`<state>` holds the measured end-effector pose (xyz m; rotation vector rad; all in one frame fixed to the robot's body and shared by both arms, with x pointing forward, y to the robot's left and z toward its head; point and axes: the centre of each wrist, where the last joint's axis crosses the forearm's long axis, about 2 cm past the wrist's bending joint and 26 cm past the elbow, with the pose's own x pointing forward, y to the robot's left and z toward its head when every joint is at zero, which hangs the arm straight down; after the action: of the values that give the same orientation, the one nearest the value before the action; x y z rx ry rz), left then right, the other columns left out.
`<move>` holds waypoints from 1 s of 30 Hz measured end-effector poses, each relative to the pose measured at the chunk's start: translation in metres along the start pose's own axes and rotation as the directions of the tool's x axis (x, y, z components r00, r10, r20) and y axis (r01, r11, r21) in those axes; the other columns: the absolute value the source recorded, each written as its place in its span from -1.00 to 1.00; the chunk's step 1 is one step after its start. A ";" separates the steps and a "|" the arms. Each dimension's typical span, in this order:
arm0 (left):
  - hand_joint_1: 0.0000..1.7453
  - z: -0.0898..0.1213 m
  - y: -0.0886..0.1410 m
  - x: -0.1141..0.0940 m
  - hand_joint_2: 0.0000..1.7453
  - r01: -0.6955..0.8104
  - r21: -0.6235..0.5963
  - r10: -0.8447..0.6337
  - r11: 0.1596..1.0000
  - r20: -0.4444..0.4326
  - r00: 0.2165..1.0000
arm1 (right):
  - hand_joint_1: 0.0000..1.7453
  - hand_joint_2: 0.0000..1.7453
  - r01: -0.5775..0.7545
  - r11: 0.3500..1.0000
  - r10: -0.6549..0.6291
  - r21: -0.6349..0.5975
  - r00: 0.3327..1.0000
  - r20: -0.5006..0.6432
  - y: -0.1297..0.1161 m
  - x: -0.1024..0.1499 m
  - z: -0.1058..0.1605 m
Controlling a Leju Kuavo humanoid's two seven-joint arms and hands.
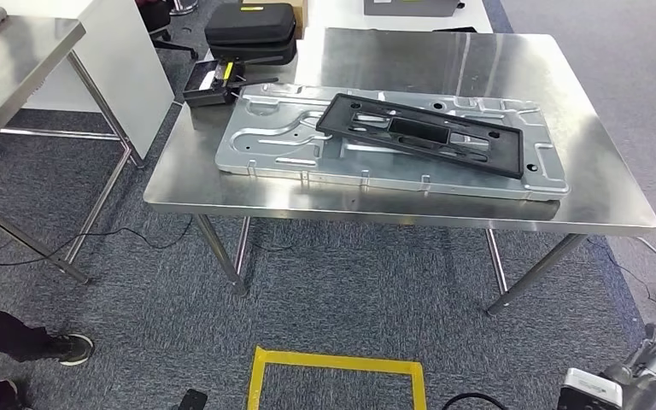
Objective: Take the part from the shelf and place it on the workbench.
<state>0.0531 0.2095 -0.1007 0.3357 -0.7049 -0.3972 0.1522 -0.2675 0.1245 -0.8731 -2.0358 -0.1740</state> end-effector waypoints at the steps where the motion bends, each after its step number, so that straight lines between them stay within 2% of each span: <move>1: -1.00 0.000 0.000 0.000 -1.00 -0.001 0.000 0.001 1.000 0.000 1.000 | -1.00 -1.00 -0.002 1.000 0.002 0.001 1.000 0.001 0.000 0.000 0.000; 10: -1.00 0.001 0.000 -0.002 -1.00 -0.009 0.005 0.009 1.000 -0.011 1.000 | -1.00 -1.00 -0.038 0.999 0.037 0.007 0.999 0.008 -0.001 -0.001 0.003; 20: -1.00 0.000 0.001 -0.002 -1.00 -0.012 0.010 0.012 1.000 -0.012 1.000 | -1.00 -1.00 -0.057 0.998 0.058 0.027 0.997 -0.057 -0.010 -0.015 0.010; 26: -1.00 0.000 0.001 -0.002 -1.00 -0.013 0.010 0.014 1.000 -0.013 1.000 | -1.00 -1.00 -0.050 0.996 0.060 0.070 0.986 -0.154 -0.019 -0.034 0.017; 30: -1.00 0.000 0.001 -0.002 -1.00 -0.015 0.011 0.016 1.000 -0.013 1.000 | -1.00 -1.00 -0.047 0.994 0.073 0.102 0.961 -0.266 -0.022 -0.060 0.025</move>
<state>0.0522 0.2114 -0.1011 0.3432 -0.6967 -0.3762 0.1429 -0.3040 0.0667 -0.8046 -1.7483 -0.1527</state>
